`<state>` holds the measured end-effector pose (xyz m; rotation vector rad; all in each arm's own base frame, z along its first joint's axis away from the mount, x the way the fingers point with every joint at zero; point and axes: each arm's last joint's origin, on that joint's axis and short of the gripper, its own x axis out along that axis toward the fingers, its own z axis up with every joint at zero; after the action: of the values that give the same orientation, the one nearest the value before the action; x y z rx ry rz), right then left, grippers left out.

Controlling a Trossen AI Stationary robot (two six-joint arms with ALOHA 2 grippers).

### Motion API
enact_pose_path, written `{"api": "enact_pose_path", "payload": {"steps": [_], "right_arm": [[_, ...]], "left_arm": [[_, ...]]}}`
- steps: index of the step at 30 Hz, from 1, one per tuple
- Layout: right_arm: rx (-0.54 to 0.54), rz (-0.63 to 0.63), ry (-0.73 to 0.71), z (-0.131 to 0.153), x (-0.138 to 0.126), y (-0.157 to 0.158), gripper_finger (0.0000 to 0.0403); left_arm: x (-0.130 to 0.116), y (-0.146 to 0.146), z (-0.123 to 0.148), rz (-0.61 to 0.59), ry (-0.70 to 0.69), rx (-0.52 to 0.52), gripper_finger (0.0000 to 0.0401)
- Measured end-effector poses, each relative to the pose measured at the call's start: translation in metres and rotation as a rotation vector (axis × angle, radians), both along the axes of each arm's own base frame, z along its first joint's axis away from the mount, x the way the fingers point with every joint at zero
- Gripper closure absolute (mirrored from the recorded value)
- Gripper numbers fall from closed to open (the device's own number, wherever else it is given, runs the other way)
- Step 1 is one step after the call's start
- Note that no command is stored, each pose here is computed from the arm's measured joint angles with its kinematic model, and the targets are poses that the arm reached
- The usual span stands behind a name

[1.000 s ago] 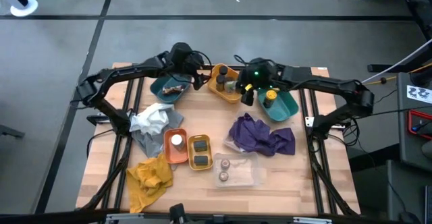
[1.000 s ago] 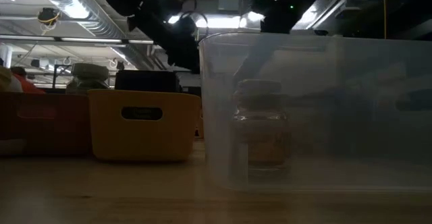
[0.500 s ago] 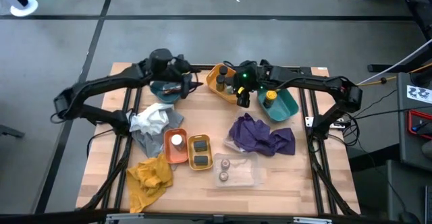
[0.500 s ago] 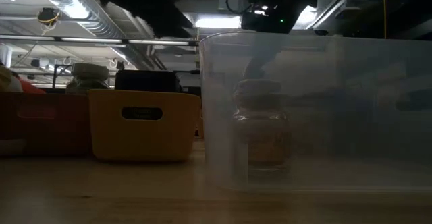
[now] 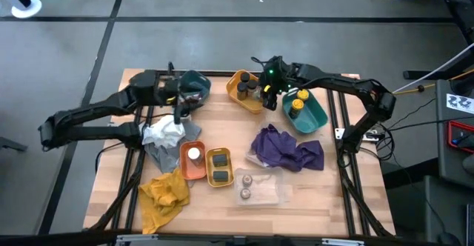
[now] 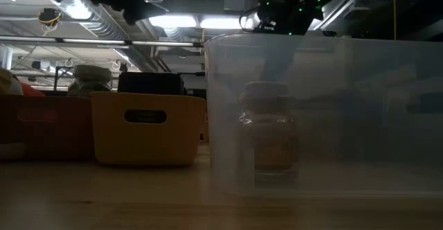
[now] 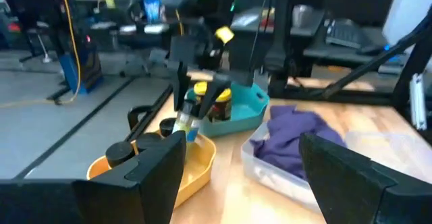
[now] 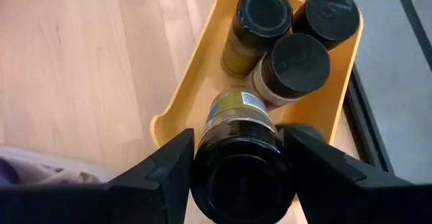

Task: Sort spices by type
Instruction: Put the green spice bottle into the yellow bin

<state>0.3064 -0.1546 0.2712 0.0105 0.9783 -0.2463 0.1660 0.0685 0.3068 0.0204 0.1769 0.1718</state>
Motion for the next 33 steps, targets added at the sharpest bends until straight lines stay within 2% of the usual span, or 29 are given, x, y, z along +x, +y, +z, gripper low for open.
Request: {"api": "enact_pose_path", "payload": {"steps": [6,12,19,33], "right_arm": [[0.035,0.007,0.049,-0.019,0.009,-0.004,0.0196],[0.062,0.016,0.069,-0.038,0.019,-0.008,0.0196],[0.074,0.018,0.082,-0.051,0.025,-0.011,0.0194],[0.055,0.012,0.058,-0.052,0.028,-0.013,0.0127]], "left_arm": [[-0.025,-0.014,-0.019,-0.004,-0.072,-0.024,0.0129],[-0.039,-0.020,-0.041,0.000,-0.123,-0.054,0.0129],[-0.050,-0.029,-0.057,-0.036,-0.257,0.006,0.0129],[-0.064,-0.036,-0.089,-0.048,-0.304,0.021,0.0129]]}}
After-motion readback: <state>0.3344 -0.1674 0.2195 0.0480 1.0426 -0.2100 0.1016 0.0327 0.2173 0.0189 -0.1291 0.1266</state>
